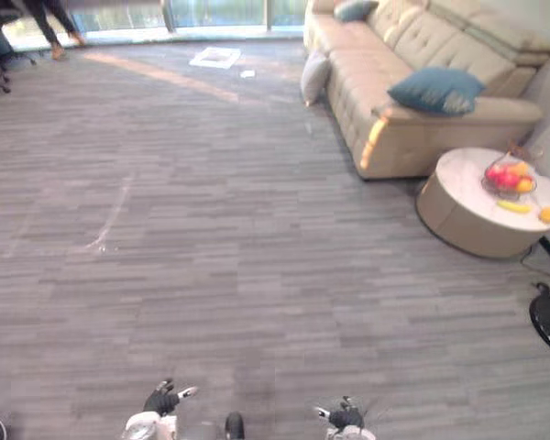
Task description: Pick up cushions and gather them together orderly.
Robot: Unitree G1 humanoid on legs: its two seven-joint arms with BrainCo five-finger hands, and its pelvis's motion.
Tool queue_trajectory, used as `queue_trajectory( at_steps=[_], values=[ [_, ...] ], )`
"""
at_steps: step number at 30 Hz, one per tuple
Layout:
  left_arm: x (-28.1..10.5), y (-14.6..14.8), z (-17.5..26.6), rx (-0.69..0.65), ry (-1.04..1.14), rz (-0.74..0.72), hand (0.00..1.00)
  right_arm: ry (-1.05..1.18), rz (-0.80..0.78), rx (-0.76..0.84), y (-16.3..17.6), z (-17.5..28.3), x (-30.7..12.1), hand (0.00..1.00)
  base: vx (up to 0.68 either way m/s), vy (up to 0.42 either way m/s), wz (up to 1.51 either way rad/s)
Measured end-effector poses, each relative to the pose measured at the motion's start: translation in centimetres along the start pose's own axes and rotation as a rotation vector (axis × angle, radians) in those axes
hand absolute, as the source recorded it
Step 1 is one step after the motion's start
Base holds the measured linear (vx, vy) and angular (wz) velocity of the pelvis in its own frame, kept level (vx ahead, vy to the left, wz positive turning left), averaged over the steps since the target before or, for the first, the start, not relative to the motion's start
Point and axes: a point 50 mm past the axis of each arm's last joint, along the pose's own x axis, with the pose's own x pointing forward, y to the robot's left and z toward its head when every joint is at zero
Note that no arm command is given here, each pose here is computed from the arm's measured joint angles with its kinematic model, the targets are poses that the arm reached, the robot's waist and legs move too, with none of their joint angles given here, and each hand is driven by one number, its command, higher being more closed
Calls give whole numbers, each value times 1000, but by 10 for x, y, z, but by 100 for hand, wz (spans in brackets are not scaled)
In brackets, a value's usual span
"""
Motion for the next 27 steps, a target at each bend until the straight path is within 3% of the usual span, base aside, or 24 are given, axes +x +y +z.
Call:
queue_trajectory(
  at_steps=[6,9,10,15,21,27],
  values=[
    [3,-3,2,82,18,-33,0,-11,-5,0,-1,6,3,0,710,-10,44],
    [3,-4,1,13,17,-14,0,-19,-18,10,-5,9,3,0,856,-111,19],
    [1,-4,-1,-64,18,12,0,-44,-12,-8,-5,16,4,0,764,-88,-4],
    [-3,2,5,-113,-47,45,0,-39,37,-32,11,16,3,0,665,24,-44],
    [-3,-3,7,-101,-63,28,0,-57,42,-34,13,27,7,0,592,203,-58],
    [-3,14,1,-51,-41,59,0,69,31,-30,11,-10,0,0,730,395,-27]
  ],
)
